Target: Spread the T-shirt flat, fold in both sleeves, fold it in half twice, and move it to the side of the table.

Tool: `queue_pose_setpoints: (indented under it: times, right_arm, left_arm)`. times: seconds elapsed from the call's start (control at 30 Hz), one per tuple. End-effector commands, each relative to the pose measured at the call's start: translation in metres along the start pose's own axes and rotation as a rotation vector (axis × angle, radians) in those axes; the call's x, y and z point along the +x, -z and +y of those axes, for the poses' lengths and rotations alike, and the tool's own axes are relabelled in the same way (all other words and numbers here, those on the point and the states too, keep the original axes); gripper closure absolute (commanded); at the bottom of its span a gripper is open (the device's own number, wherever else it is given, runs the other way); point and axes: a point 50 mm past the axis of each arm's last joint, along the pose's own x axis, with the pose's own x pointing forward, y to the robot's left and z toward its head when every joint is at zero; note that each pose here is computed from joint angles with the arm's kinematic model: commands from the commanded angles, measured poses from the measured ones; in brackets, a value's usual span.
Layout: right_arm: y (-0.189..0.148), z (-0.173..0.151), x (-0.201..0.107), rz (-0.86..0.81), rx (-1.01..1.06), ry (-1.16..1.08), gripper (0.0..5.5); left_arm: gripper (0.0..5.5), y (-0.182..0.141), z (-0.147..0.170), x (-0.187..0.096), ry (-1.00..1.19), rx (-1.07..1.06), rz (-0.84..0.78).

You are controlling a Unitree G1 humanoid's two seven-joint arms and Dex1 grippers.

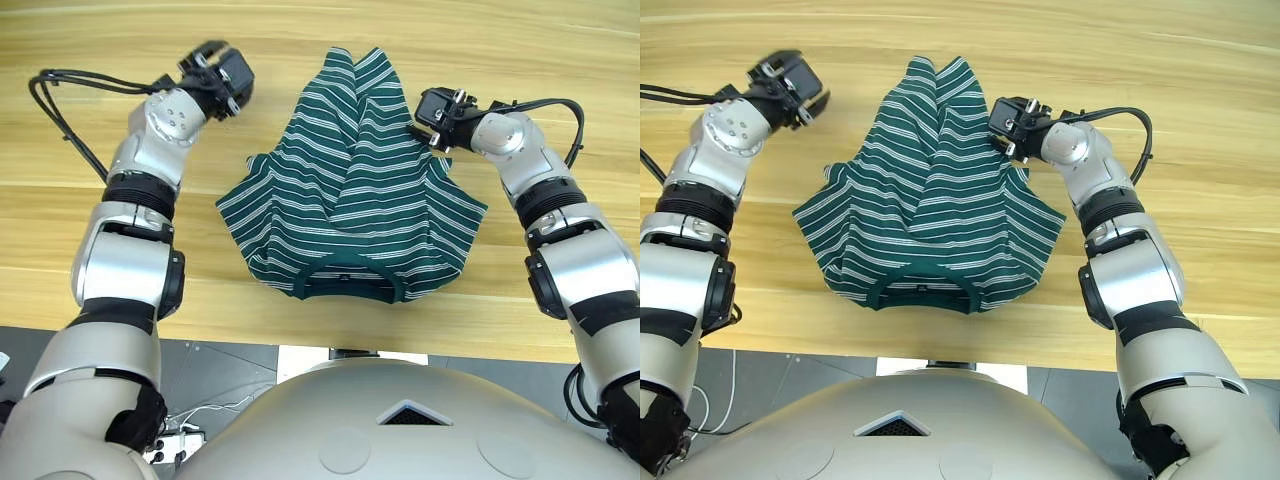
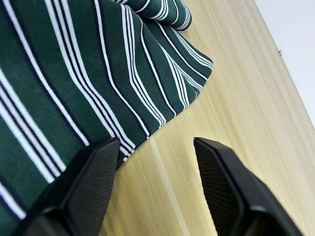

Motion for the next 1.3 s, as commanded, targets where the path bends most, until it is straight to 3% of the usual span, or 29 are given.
queue_pose_setpoints:
  times: [0.03, 0.13, 0.43, 0.7, 0.9, 1.3]
  right_arm:
    - [0.001, -0.001, -0.001, 0.0, -0.005, 0.0, 2.72]
    - [0.0, -0.003, -0.001, -0.003, -0.01, 0.008, 2.72]
    - [0.0, 0.0, -0.001, -0.006, -0.009, 0.004, 2.72]
    - [0.003, 0.006, 0.0, -0.001, -0.007, -0.014, 2.72]
    - [0.011, 0.012, -0.002, 0.018, 0.014, -0.022, 2.72]
    - [0.061, 0.026, -0.028, 0.133, 0.117, 0.001, 2.72]
  left_arm:
    - [2.37, -0.034, 0.018, -0.001, 0.01, -0.16, -0.199]
    - [2.37, -0.04, 0.001, -0.005, 0.186, -0.183, -0.26]
    - [2.37, -0.026, -0.058, -0.009, 0.51, 0.015, -0.191]
    - [2.37, -0.03, -0.068, -0.003, 0.492, 0.023, -0.188]
    - [2.37, -0.007, -0.075, 0.001, 0.41, 0.098, -0.059]
    - [2.37, 0.029, -0.069, -0.052, 0.426, 0.132, -0.078]
